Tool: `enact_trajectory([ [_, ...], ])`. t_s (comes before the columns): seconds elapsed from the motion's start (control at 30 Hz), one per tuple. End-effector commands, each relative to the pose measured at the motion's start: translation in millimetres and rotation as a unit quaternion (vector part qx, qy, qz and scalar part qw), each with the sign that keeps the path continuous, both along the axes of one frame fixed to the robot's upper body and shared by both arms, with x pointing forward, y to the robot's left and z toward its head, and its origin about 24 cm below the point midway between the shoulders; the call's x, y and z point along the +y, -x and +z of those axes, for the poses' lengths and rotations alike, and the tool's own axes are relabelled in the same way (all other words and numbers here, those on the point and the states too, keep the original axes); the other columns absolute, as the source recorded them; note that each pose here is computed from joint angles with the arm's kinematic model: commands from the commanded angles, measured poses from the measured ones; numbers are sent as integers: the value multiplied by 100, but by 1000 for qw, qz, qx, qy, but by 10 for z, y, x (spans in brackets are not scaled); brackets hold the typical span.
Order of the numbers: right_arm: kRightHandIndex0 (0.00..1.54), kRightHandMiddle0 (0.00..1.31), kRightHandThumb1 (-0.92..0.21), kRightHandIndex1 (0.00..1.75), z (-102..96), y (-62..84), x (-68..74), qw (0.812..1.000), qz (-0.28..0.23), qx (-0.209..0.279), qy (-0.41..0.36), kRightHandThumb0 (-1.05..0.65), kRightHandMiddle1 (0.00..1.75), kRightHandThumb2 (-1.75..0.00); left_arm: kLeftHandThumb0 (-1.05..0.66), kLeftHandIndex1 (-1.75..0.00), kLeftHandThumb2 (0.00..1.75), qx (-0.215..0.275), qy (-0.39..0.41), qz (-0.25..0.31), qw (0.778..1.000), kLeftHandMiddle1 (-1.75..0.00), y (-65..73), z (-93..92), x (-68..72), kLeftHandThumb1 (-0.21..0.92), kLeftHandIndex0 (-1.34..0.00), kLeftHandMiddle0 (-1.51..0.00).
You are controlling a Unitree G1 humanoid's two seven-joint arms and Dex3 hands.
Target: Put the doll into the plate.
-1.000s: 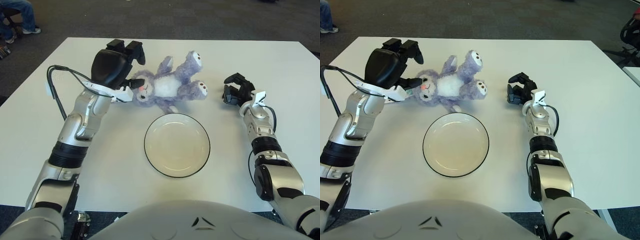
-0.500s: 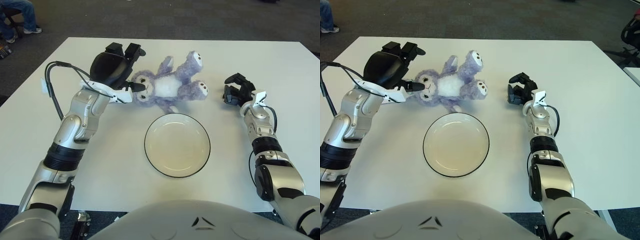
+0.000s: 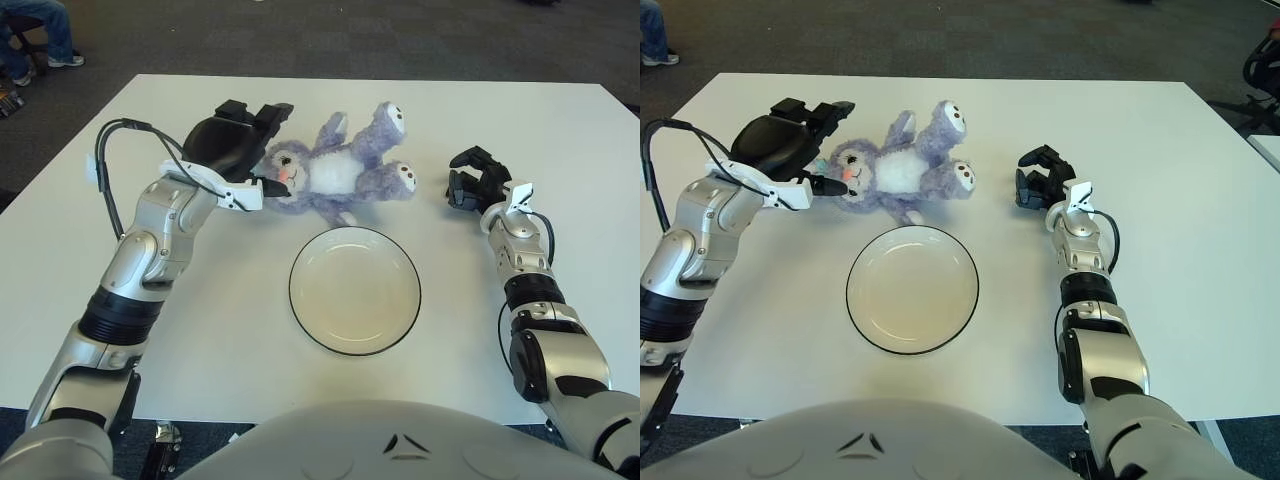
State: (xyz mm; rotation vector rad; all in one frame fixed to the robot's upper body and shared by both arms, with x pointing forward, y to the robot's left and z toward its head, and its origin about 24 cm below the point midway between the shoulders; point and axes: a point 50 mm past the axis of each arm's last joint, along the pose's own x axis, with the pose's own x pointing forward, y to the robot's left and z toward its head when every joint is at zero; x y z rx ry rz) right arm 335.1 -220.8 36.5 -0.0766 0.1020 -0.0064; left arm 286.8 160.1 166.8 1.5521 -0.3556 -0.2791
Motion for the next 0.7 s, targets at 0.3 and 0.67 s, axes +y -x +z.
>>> enact_trajectory([
  [0.3,64,44,-31,175,-336,181,-23,997,-7,78,5,-1,162,-130,-89,0,28,60,-51,5,997,-20,-40,-95,-46,92,0,-22],
  [0.67,64,45,-31,175,-332,184,-13,997,-7,78,9,-1,161,-129,-91,0,25,83,-59,2,995,-17,-108,-213,-78,89,0,-22],
])
